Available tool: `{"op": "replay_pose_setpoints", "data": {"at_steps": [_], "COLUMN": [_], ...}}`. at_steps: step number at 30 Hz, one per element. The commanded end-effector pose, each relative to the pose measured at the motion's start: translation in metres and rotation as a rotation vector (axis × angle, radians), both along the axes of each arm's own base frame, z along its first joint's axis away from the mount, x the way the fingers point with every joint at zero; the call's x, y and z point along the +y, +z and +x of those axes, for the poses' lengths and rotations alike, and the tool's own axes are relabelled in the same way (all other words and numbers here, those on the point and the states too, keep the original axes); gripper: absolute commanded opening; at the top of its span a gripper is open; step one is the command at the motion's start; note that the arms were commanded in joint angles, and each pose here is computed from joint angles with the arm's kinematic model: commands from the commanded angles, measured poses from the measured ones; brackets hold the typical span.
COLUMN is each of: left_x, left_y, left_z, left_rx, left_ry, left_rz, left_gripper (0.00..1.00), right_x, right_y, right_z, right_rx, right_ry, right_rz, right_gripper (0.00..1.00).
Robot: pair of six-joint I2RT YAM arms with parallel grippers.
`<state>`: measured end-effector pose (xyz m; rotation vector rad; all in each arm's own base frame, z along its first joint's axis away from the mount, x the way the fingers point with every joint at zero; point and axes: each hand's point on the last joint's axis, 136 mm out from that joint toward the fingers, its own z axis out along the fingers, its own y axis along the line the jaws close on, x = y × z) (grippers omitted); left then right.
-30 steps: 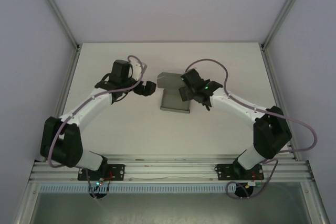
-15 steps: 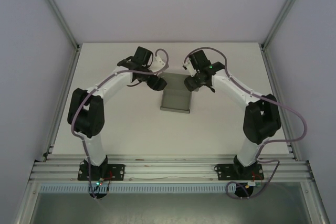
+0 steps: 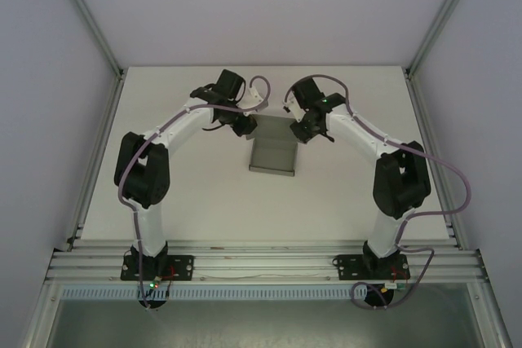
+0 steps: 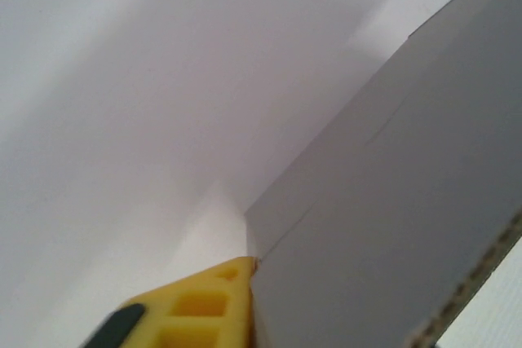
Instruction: Assemble paper box
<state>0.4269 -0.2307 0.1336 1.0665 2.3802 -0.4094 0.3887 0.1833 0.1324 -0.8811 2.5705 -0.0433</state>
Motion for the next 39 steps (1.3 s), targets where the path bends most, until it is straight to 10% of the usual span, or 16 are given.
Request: {"op": "replay_pose_setpoints", "data": {"at_steps": [1, 23, 39], "left_x": [-0.001, -0.016, -0.024], "left_y": [-0.004, 0.028, 0.024], "left_z": [-0.001, 0.032, 0.034], "left_rx": [0.02, 0.117, 0.141], "left_ry": [0.008, 0.595, 0.68], "left_rz": [0.039, -0.377, -0.448], "left_gripper": [0.03, 0.02, 0.04], "right_x": [-0.006, 0.012, 0.023], "right_y": [0.006, 0.023, 0.006], "right_z": [0.004, 0.029, 0.027], "right_rx": [-0.002, -0.071, -0.15], "right_ry": [-0.021, -0.575, -0.61], "right_rz": [-0.028, 0.361, 0.323], "right_gripper": [0.16, 0.06, 0.04]}}
